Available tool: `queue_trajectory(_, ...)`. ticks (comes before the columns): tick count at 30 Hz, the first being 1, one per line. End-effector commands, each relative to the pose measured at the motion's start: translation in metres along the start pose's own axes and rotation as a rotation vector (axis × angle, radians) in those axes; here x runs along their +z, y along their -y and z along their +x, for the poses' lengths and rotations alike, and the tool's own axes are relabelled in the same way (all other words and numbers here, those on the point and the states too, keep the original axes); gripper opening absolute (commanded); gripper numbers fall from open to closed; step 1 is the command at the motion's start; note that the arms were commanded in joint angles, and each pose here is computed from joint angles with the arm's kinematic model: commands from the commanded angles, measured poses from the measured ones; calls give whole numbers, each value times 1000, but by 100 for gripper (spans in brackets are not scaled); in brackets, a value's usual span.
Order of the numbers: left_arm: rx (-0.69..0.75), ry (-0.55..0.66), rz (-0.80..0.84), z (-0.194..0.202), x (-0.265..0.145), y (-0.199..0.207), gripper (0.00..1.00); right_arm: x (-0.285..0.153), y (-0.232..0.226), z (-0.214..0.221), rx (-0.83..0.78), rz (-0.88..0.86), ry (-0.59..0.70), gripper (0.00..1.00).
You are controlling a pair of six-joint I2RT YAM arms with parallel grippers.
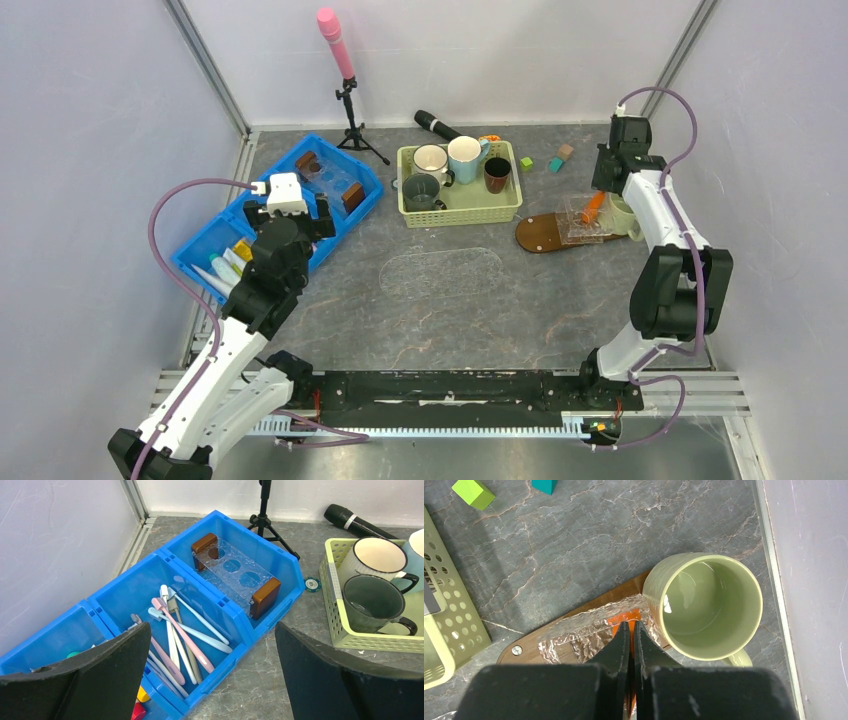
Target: Prepare toiletry sets of a toothbrush and toothpaste on the tray
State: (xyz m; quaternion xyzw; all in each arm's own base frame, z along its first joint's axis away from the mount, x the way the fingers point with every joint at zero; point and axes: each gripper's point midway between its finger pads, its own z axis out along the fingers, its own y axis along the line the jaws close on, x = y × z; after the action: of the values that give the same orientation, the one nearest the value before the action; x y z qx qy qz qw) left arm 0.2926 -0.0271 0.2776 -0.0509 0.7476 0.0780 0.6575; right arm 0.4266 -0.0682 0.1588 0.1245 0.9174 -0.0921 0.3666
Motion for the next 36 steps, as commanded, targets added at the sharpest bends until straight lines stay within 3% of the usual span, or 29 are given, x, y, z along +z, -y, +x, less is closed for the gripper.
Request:
queue_trajectory(1, -24, 29, -1, -7, 1, 0, 100, 5, 3, -12, 14, 20, 34, 7)
queue_trajectory(5, -23, 28, -1, -7, 1, 0, 100, 4, 0, -14, 16, 4, 36, 18)
queue_trajectory(7, -23, 28, -1, -7, 1, 0, 100, 2, 0, -17, 17, 3, 42, 32)
queue_trajectory(12, -24, 29, 1, -7, 1, 0, 100, -8, 0, -26, 22, -7, 70, 52)
queue_trajectory(20, -28, 30, 8, -8, 1, 2, 100, -37, 1, -45, 25, -33, 146, 77)
queue_trajectory(29, -40, -2, 44, -2, 5, 13, 100, -96, -12, -65, 38, -161, 311, 90)
queue_trajectory(31, -54, -28, 57, 1, 8, 19, 100, -107, -20, -62, 46, -210, 348, 98)
queue_trajectory(36, -98, -107, 53, 10, 19, 29, 100, -133, -50, -48, 52, -373, 428, 98)
